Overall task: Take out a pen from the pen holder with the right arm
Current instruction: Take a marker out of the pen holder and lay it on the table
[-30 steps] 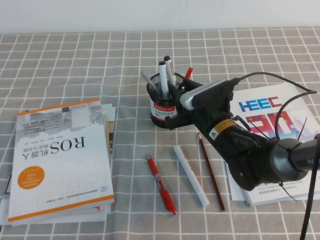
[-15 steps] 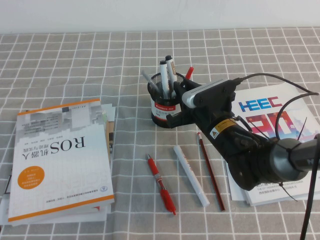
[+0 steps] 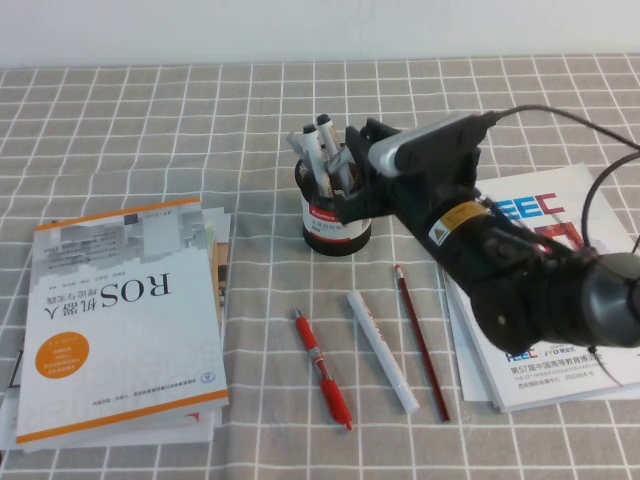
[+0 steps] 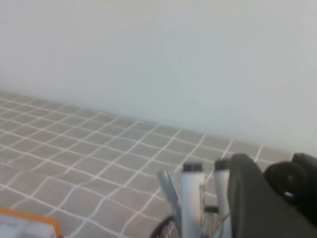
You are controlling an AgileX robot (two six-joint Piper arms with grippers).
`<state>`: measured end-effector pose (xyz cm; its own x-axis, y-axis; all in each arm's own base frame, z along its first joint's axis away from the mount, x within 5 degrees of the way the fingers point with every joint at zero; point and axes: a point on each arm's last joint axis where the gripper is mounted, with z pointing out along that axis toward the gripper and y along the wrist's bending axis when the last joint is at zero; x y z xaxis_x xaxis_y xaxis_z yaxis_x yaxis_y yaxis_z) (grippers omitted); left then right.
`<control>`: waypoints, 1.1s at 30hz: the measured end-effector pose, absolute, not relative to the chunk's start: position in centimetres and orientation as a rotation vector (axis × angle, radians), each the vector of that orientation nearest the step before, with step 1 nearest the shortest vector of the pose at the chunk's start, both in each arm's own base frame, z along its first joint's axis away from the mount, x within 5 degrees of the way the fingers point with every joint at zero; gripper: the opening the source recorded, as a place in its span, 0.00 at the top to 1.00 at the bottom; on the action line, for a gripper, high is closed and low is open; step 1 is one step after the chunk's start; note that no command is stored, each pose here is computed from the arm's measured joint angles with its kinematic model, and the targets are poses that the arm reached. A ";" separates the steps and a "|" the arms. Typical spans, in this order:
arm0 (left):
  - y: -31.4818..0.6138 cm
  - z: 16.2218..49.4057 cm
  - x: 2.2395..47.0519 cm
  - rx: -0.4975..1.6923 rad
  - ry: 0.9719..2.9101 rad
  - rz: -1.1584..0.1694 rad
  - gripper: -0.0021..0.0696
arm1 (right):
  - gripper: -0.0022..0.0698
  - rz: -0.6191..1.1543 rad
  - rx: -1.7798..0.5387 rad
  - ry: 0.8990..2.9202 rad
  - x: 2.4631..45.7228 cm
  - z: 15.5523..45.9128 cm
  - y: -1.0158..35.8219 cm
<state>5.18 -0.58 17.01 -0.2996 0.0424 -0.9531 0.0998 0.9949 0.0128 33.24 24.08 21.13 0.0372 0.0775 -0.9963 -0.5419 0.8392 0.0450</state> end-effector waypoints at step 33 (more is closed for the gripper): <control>-0.6 17.0 5.2 0.103 1.876 -0.057 0.98 | 0.82 0.440 -0.746 2.434 25.0 36.0 20.0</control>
<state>5.18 -0.58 17.01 -0.2996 0.0424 -0.9531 0.0998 0.9949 0.0128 25.01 19.99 36.01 -0.6939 -0.4126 -0.5901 -0.5933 0.7921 0.1438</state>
